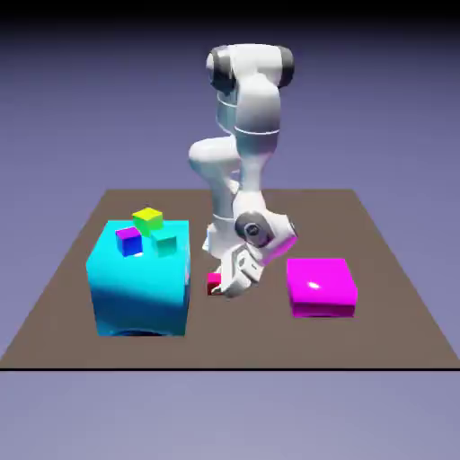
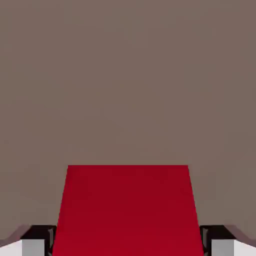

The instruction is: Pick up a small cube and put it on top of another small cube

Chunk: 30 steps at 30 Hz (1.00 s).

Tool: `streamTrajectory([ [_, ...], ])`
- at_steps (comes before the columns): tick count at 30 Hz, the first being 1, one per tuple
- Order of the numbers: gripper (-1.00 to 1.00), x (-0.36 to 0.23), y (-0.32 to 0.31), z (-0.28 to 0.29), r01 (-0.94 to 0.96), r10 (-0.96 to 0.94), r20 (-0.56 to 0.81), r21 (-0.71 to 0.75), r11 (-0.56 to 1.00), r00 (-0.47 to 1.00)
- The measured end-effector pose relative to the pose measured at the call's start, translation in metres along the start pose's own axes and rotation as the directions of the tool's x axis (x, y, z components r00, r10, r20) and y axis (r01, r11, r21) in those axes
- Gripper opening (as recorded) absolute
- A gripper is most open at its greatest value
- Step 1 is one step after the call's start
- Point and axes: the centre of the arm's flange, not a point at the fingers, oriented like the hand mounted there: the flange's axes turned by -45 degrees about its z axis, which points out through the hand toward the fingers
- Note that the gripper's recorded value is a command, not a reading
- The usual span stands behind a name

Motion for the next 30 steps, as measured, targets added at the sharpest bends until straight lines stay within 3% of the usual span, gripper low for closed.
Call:
streamTrajectory([
  [6, -1.0, -0.011, -0.002, -0.044, 0.003, -0.003, -0.003, 0.003, 1.0, 1.0],
  [8, -1.0, -0.01, 0.028, -0.059, 0.059, -0.058, 0.02, -0.066, 0.996, 0.998],
  [17, -1.0, -0.095, 0.166, -0.099, -0.069, 0.075, 0.169, -0.043, 0.997, 0.983],
  [24, -1.0, -0.243, 0.216, -0.096, -0.393, 0.333, 0.25, 0.249, 0.885, 0.909],
  [30, -1.0, -0.362, 0.173, -0.053, -0.599, 0.556, 0.293, 0.612, 0.516, 0.778],
])
